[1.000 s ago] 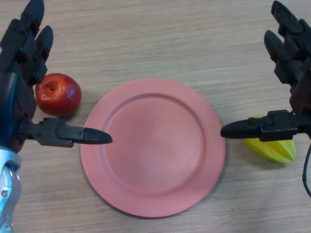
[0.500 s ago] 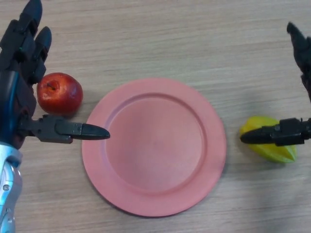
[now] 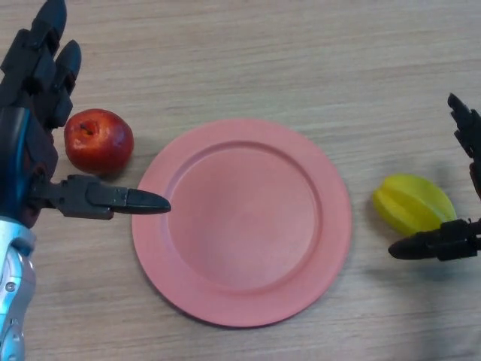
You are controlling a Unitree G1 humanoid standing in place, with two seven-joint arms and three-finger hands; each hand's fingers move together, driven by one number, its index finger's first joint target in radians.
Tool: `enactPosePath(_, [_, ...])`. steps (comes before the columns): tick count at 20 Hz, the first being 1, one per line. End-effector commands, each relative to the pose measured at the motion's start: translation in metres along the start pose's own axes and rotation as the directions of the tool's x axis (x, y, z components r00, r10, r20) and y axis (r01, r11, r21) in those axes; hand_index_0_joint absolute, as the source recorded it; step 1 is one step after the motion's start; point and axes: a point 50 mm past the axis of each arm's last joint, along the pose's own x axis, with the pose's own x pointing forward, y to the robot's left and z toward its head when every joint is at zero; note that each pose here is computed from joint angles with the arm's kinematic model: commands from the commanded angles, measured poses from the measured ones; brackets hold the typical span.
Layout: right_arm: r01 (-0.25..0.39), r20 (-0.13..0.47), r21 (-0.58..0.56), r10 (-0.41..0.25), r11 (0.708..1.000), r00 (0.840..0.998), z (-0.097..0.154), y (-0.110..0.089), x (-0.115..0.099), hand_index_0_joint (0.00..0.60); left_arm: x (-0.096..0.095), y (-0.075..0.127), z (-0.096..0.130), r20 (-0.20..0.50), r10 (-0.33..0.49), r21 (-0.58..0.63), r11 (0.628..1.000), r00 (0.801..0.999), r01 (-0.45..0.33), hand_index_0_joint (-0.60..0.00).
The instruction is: Pick up the yellow starfruit and place it on the plate
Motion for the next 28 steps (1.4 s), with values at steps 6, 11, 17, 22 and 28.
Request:
enactPosePath(6, [0.11, 0.092, -0.052, -0.105, 0.993, 0.99, 0.003, -0.015, 0.007, 0.05, -0.004, 0.005, 0.036, 0.242, 0.02, 0.032, 0.999, 0.97, -0.028, 0.0])
enactPosePath(11, [0.074, 0.093, -0.117, -0.064, 0.99, 0.994, -0.001, -0.009, 0.009, 0.6, -0.008, 0.008, 0.037, 0.242, 0.033, 0.022, 0.999, 0.97, -0.04, 0.0])
enactPosePath(17, [0.041, 0.084, -0.114, -0.031, 0.993, 0.996, 0.005, -0.005, 0.013, 0.6, -0.009, 0.009, 0.038, 0.215, 0.033, 0.017, 0.999, 0.976, -0.038, 0.0])
enactPosePath(22, [0.059, 0.209, -0.079, -0.041, 0.995, 0.977, 0.044, -0.016, 0.011, 0.6, -0.008, 0.009, 0.038, 0.207, 0.032, 0.017, 0.999, 0.978, -0.037, 0.0])
enactPosePath(28, [-0.095, 0.315, 0.096, 0.06, 0.991, 0.947, 0.092, 0.02, -0.002, 0.6, -0.01, 0.006, 0.038, 0.199, 0.023, 0.02, 0.999, 0.98, -0.028, 0.0])
